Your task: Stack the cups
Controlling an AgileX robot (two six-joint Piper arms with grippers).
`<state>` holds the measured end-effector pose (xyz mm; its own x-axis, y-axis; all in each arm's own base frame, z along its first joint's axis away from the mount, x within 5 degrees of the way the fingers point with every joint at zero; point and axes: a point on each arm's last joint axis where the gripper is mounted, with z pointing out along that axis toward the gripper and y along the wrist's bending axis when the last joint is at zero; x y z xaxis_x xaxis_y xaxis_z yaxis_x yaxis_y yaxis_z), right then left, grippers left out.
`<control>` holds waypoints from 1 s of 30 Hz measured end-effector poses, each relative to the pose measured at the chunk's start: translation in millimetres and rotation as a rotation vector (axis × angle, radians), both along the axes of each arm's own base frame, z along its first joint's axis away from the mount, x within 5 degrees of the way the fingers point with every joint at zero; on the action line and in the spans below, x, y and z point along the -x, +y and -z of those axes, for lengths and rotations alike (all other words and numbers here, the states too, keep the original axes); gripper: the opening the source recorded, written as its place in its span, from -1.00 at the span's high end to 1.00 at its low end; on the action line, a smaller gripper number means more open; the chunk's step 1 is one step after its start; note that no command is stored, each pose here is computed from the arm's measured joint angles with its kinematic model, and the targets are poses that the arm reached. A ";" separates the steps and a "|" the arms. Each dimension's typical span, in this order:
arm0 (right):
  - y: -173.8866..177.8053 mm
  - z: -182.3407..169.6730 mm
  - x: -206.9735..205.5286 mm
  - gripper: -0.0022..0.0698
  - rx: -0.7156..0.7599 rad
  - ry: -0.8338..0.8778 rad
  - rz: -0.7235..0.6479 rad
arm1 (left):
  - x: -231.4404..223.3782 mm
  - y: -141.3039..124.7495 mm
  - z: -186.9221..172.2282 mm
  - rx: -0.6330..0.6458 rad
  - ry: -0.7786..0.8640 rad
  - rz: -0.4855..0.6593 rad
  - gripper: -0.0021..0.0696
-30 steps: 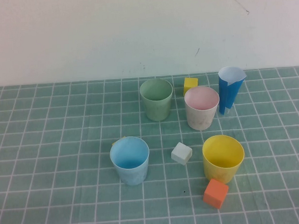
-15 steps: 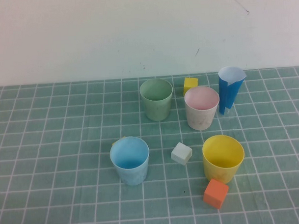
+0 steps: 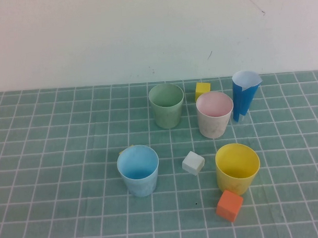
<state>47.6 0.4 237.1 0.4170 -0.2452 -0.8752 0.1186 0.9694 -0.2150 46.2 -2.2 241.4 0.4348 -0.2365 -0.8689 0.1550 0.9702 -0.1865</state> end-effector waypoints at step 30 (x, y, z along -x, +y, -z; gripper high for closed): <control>2.8 -42.7 -11.8 0.95 0.087 0.815 -0.033 | -16.2 -16.1 -74.1 0.008 0.664 0.192 0.94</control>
<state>59.4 3.2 279.8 -0.3335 -0.3251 -0.8849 -0.1357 0.9454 -0.2962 62.4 -18.3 315.5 -0.2394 -0.2639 -0.9344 0.1746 0.9350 -0.3088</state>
